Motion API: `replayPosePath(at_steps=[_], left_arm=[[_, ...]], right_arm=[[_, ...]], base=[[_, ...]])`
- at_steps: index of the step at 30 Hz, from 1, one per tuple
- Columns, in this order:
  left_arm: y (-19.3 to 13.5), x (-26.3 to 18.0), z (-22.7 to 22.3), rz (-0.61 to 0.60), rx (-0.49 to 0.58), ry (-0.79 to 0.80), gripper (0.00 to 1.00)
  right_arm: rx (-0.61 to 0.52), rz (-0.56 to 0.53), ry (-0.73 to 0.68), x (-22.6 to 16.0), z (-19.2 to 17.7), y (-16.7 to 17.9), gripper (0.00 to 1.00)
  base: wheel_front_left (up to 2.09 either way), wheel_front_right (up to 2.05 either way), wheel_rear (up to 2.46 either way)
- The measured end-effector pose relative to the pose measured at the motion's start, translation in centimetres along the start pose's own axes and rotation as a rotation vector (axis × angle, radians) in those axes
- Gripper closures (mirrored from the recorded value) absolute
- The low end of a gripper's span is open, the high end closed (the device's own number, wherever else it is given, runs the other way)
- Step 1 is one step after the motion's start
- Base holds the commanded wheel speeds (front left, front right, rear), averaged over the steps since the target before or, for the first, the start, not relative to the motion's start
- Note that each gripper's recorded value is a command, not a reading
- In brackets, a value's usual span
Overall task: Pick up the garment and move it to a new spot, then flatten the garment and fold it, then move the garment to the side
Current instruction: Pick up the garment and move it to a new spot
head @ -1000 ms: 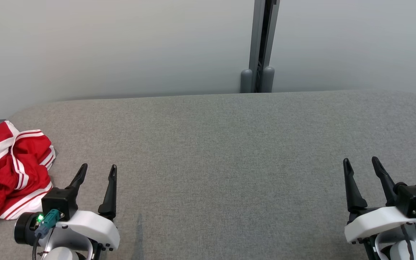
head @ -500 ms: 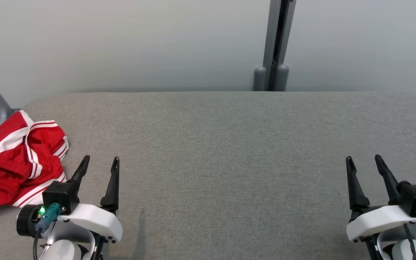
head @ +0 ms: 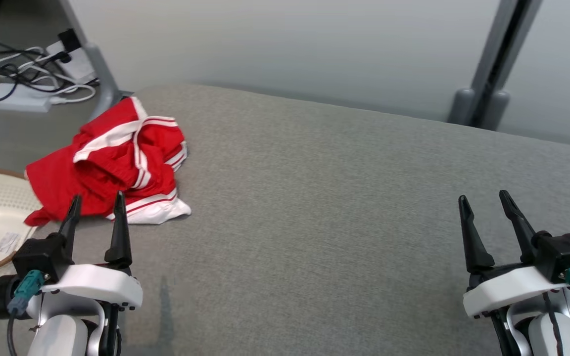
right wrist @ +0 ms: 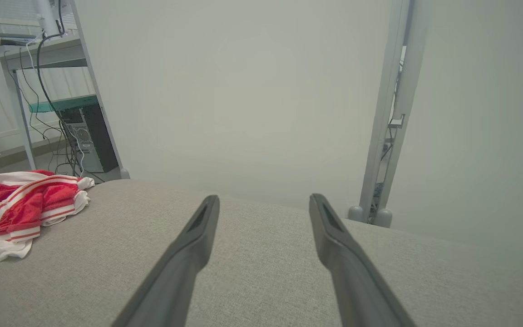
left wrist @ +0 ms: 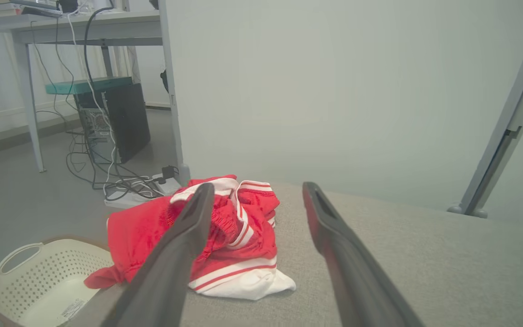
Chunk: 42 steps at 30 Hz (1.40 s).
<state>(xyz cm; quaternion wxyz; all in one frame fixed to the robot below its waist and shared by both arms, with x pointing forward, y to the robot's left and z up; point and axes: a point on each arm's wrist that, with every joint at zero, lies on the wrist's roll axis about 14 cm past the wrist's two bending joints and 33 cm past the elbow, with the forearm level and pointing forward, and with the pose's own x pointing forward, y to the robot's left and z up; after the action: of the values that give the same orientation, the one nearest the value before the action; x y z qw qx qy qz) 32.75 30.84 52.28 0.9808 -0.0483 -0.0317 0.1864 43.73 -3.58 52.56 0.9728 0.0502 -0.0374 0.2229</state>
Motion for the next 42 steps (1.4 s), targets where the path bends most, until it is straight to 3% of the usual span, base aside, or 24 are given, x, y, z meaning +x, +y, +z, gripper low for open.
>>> replayPosePath(at_steps=[6, 15, 31, 38, 42], left_arm=[[5.2, -2.3, 0.4, 0.147, 0.001, -0.011, 0.00], [9.1, -5.1, 0.6, 0.276, -0.003, -0.019, 0.00], [9.2, -4.9, 0.7, 0.284, -0.019, -0.024, 0.00], [6.7, -1.6, 2.2, 0.162, -0.037, -0.010, 0.00], [4.7, 1.4, 1.6, 0.076, -0.064, 0.075, 0.00]], right_arm=[[0.021, 0.146, 0.011, 2.5, -0.6, 5.0, 0.00], [0.047, 0.278, 0.033, 4.1, -1.4, 9.8, 0.00], [0.051, 0.289, 0.040, 4.6, -1.7, 9.9, 0.00], [0.055, 0.275, 0.048, 4.9, -2.1, 9.3, 0.00], [0.052, 0.257, 0.054, 4.9, -2.4, 8.4, 0.00]], base=[[0.00, 0.00, 0.00], [0.00, 0.00, 0.00], [0.00, 0.00, 0.00], [0.00, 0.00, 0.00], [0.00, 0.00, 0.00]])
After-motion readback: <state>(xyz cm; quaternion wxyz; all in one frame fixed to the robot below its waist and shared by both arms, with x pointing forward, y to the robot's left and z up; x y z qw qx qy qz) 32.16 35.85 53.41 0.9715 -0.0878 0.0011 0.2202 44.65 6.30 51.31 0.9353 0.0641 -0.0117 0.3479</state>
